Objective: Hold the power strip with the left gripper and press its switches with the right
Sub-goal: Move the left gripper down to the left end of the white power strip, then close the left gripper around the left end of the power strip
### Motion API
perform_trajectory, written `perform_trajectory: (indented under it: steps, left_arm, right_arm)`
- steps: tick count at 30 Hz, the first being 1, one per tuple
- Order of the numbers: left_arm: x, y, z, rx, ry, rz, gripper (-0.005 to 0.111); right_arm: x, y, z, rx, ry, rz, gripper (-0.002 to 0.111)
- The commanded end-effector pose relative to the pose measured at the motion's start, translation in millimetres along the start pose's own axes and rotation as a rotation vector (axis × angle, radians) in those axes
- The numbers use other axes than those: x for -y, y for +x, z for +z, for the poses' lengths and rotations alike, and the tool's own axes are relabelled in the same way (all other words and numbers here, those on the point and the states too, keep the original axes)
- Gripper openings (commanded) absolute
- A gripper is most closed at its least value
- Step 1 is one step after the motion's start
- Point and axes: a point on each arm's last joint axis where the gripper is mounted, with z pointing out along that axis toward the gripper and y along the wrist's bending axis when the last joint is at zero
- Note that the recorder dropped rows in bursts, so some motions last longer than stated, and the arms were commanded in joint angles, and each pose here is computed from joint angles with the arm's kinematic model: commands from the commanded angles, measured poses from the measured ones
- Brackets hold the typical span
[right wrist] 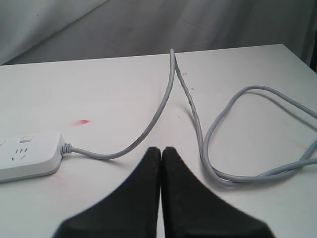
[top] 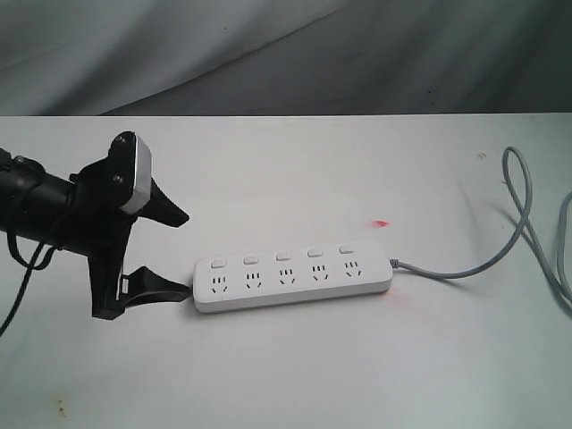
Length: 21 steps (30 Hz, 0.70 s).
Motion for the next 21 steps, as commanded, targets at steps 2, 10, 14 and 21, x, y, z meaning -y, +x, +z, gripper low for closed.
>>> perform_trajectory:
  steps: [2,10,14,21]
  left_arm:
    - [-5.9,16,20,-0.038,0.012,-0.055,0.088]
    - [-24.5,24,39,-0.045,0.016,-0.08,0.088]
    - [-30.8,21,43,-0.019,0.046,-0.071,0.088]
    - [-37.1,21,51,0.01,0.096,-0.07,0.088]
  right_arm:
    - [0,0,0,0.01,-0.003,0.005,0.0]
    - [0,0,0,0.01,-0.003,0.005,0.0]
    - [0,0,0,0.01,-0.003,0.005,0.0]
    - [0,0,0,0.01,-0.003,0.005,0.0]
